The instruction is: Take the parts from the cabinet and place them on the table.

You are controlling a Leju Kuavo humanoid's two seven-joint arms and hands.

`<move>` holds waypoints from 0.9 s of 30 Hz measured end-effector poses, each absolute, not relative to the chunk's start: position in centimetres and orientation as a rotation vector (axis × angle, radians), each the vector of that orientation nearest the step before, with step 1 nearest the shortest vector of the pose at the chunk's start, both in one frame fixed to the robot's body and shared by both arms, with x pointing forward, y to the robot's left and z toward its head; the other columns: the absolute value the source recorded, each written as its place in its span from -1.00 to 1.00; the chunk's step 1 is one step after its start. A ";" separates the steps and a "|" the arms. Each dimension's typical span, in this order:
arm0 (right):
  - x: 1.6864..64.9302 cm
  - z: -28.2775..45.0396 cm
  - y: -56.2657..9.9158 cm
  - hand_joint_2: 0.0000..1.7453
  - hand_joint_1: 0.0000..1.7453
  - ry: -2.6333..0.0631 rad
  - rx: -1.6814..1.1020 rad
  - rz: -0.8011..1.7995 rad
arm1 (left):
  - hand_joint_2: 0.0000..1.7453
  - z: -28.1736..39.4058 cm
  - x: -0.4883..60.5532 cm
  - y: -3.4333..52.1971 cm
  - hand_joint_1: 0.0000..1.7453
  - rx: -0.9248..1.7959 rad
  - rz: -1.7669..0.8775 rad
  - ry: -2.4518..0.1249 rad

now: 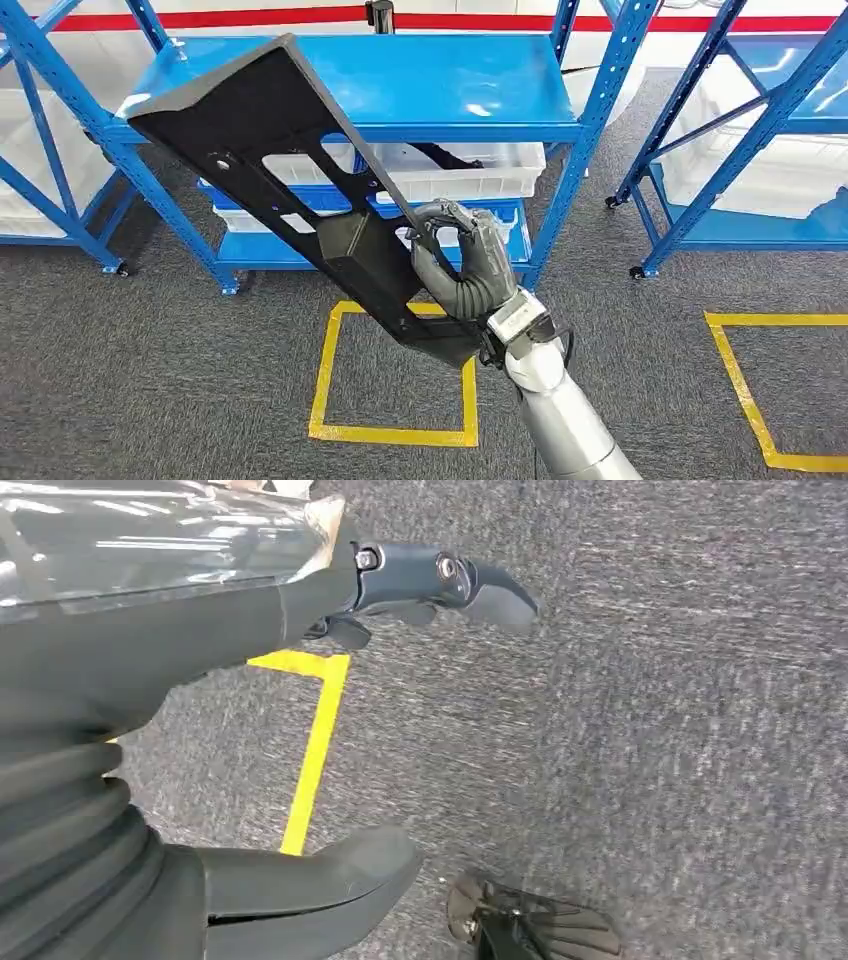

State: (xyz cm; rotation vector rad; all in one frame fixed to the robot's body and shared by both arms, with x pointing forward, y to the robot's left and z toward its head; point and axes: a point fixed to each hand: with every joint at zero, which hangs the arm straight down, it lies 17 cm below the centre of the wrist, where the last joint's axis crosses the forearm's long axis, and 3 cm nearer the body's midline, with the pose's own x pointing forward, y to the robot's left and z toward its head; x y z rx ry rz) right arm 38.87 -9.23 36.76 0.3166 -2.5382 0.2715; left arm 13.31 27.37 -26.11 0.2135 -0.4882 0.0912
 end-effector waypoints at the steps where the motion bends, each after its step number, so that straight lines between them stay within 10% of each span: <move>1: 38.9 36.8 -9.2 1.00 1.00 -2.538 0.317 0.271 | 1.00 -26.1 13.3 27.4 -1.00 0.213 0.091 -0.488; 27: 38.3 36.1 -9.1 1.00 1.00 -2.531 0.322 0.284 | 1.00 -26.1 13.3 27.2 -1.00 0.204 0.079 -0.498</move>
